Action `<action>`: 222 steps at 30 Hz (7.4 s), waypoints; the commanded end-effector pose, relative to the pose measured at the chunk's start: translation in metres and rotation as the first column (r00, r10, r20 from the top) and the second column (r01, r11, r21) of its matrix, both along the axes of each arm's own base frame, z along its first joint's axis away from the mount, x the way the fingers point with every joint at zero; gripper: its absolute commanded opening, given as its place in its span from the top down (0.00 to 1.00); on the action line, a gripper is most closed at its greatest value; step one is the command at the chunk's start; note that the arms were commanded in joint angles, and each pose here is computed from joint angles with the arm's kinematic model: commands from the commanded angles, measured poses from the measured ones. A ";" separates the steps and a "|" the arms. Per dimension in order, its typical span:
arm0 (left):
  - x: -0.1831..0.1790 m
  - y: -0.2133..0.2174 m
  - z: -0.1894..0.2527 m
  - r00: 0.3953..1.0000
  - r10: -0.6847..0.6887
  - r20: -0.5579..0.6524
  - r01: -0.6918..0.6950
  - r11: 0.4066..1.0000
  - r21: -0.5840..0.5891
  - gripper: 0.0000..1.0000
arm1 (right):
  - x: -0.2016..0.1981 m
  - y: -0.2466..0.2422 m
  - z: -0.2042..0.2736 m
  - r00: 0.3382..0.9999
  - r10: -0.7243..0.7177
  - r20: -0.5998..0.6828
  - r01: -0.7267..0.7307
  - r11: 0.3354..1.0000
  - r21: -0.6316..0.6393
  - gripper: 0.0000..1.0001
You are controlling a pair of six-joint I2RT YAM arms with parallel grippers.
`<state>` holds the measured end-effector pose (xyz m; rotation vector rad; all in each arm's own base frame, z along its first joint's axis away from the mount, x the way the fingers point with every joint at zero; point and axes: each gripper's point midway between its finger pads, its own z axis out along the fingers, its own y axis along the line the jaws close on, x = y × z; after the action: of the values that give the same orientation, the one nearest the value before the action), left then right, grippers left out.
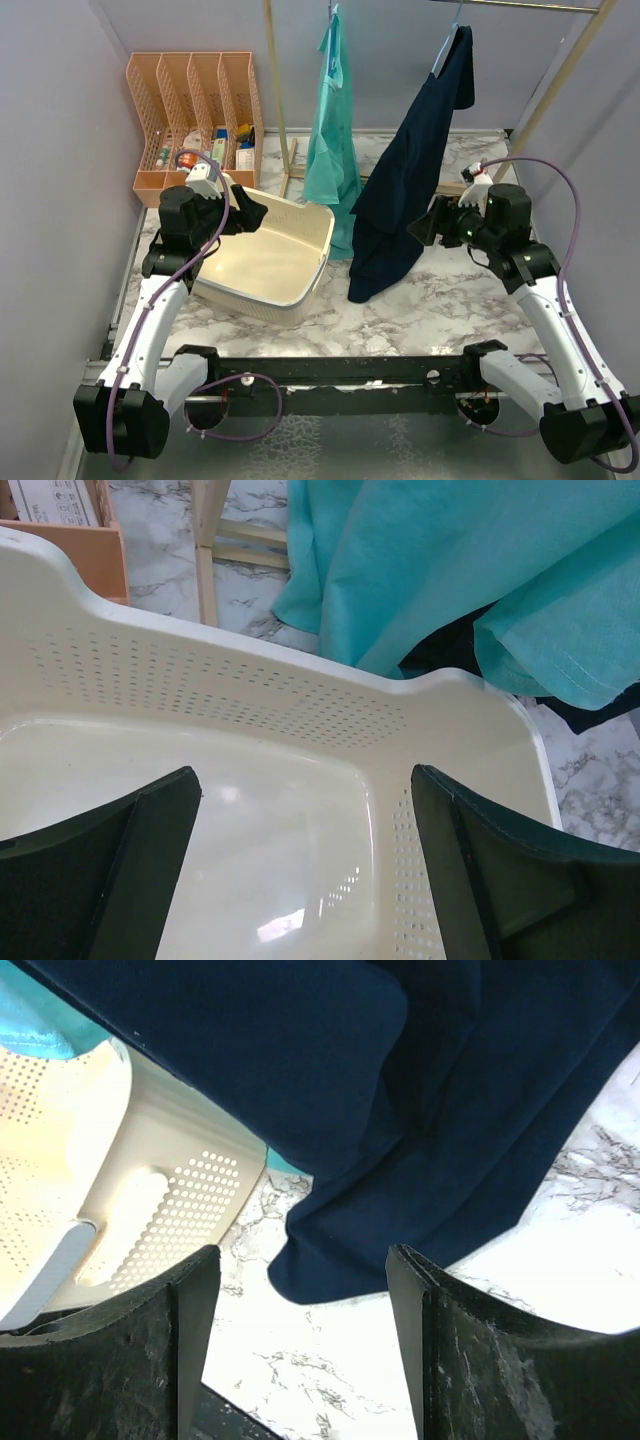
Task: Remove the t-shirt from the hanger
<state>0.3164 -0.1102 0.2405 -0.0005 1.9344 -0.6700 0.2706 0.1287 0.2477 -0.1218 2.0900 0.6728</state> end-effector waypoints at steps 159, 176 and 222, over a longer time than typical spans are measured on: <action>-0.119 -0.172 0.285 0.031 -0.777 0.629 0.904 0.290 0.313 0.10 | -0.152 0.025 0.196 0.777 0.401 0.485 -0.435 0.899 -0.047 0.99; -0.125 -0.221 0.250 -0.115 -0.845 0.523 0.964 0.031 0.263 0.27 | -0.151 0.036 0.193 0.750 0.447 0.487 -0.505 0.863 -0.014 0.99; -0.102 -0.214 0.262 -0.071 -0.846 0.528 0.976 0.049 0.211 1.00 | -0.117 -0.101 0.109 0.874 -0.366 0.319 0.403 0.914 -0.055 0.99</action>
<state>0.2251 -0.3318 0.4892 1.4506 0.9909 -1.6582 0.1459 0.0700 0.3492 -0.1393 1.8150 0.4425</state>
